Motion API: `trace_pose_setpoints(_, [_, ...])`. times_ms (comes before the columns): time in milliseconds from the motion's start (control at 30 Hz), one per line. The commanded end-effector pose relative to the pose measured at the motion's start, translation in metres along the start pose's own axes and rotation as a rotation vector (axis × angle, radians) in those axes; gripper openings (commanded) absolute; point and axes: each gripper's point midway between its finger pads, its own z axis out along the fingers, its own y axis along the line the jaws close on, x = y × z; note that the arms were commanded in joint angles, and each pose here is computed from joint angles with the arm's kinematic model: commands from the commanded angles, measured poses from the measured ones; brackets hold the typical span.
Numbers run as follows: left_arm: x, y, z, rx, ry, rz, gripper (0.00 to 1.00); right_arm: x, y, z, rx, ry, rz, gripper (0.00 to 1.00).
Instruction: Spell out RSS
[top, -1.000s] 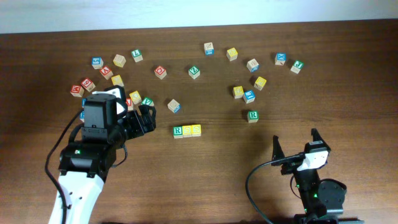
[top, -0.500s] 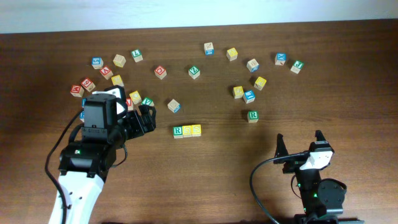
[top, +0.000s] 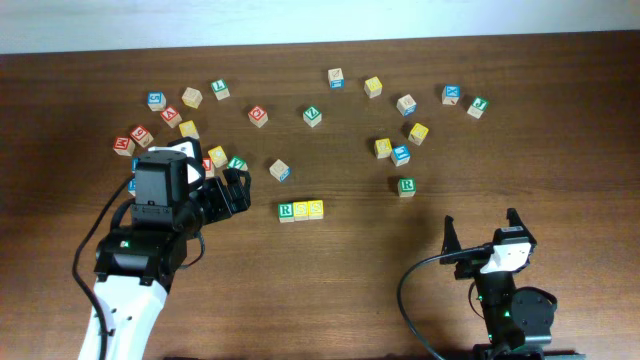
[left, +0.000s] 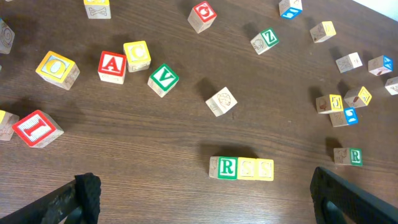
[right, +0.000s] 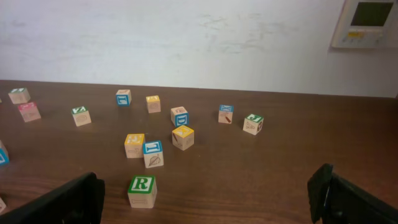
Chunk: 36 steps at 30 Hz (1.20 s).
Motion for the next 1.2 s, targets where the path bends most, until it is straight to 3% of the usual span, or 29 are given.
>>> trace_pose_setpoints(0, [-0.005,0.000,-0.003,-0.006,-0.017,0.016,0.99,0.003,0.001,0.000,-0.002,0.005,0.028,0.98])
trace_pose_setpoints(600, [-0.005,0.000,-0.002,-0.006,-0.017,0.016,0.99,0.002,0.001,0.000,-0.002,0.001,0.027,0.98])
trace_pose_setpoints(833, [-0.014,0.055,-0.009,-0.321,-0.081,0.034,0.99,0.002,0.001,0.000,-0.002,0.001,0.027,0.98])
trace_pose_setpoints(967, [0.019,0.073,-0.019,-0.401,0.047,0.049,0.99,0.002,0.001,0.000,-0.002,0.001,0.027,0.98])
trace_pose_setpoints(1167, [0.036,0.080,-0.043,-0.390,-0.018,0.045,0.99,0.002,0.001,0.000,-0.002,0.001,0.027,0.98])
